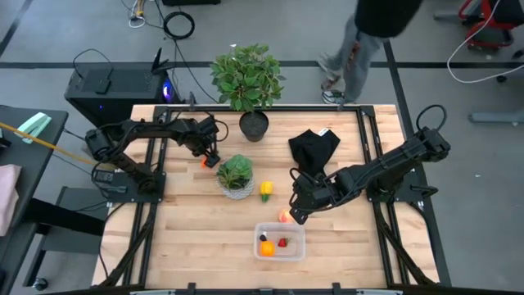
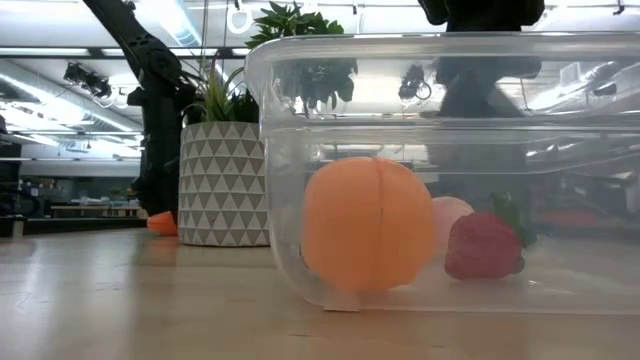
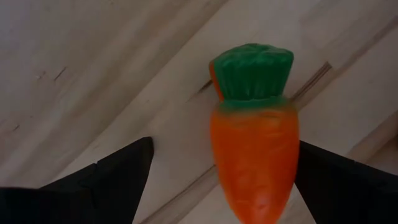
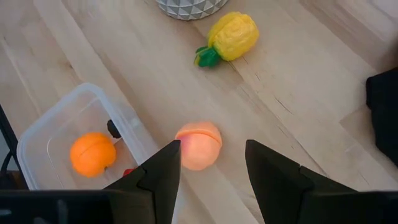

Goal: Pick and placing Produce into tupperware
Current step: Put the carrot in the transparent bin

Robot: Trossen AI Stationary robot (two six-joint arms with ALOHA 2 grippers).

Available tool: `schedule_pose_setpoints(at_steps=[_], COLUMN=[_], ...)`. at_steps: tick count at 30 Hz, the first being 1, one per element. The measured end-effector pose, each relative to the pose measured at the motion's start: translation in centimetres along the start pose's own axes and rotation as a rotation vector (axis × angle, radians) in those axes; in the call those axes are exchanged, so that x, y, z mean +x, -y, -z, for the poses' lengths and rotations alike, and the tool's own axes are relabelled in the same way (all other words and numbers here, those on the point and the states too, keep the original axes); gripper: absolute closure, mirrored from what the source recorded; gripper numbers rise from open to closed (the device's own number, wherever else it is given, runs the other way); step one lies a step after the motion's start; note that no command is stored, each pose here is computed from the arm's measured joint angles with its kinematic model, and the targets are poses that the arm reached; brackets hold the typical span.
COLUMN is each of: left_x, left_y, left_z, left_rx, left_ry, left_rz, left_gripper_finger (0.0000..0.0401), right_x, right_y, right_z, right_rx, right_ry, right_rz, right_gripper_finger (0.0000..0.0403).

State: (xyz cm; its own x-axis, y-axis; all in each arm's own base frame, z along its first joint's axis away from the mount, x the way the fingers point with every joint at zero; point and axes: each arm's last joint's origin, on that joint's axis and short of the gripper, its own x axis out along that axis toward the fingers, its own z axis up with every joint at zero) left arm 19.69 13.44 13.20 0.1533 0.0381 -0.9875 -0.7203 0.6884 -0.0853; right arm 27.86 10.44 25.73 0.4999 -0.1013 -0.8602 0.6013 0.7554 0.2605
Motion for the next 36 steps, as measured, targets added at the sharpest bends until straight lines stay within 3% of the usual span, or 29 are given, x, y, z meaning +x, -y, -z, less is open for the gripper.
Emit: schedule_pose_setpoints(at_steps=[6, 25, 36], left_x=[0.1, -0.2, -5.5], left_y=[0.6, 1.2, 1.8], left_z=[0.1, 0.2, -0.7], left_rx=[0.026, 0.055, 0.095], left_ry=[0.016, 0.049, 0.198], left_rz=[-0.018, -0.036, 0.004], left_gripper_finger=[0.0055, 0.0209, 0.0214], right_x=[0.1, 0.1, 0.1], right_y=[0.3, 0.3, 0.3], right_z=[-0.4, -0.5, -0.5], right_rx=[0.012, 0.013, 0.01], right_ry=[0.005, 0.016, 0.016], right_rz=[0.008, 0.014, 0.014], right_gripper_finger=[0.0217, 0.0218, 0.0222])
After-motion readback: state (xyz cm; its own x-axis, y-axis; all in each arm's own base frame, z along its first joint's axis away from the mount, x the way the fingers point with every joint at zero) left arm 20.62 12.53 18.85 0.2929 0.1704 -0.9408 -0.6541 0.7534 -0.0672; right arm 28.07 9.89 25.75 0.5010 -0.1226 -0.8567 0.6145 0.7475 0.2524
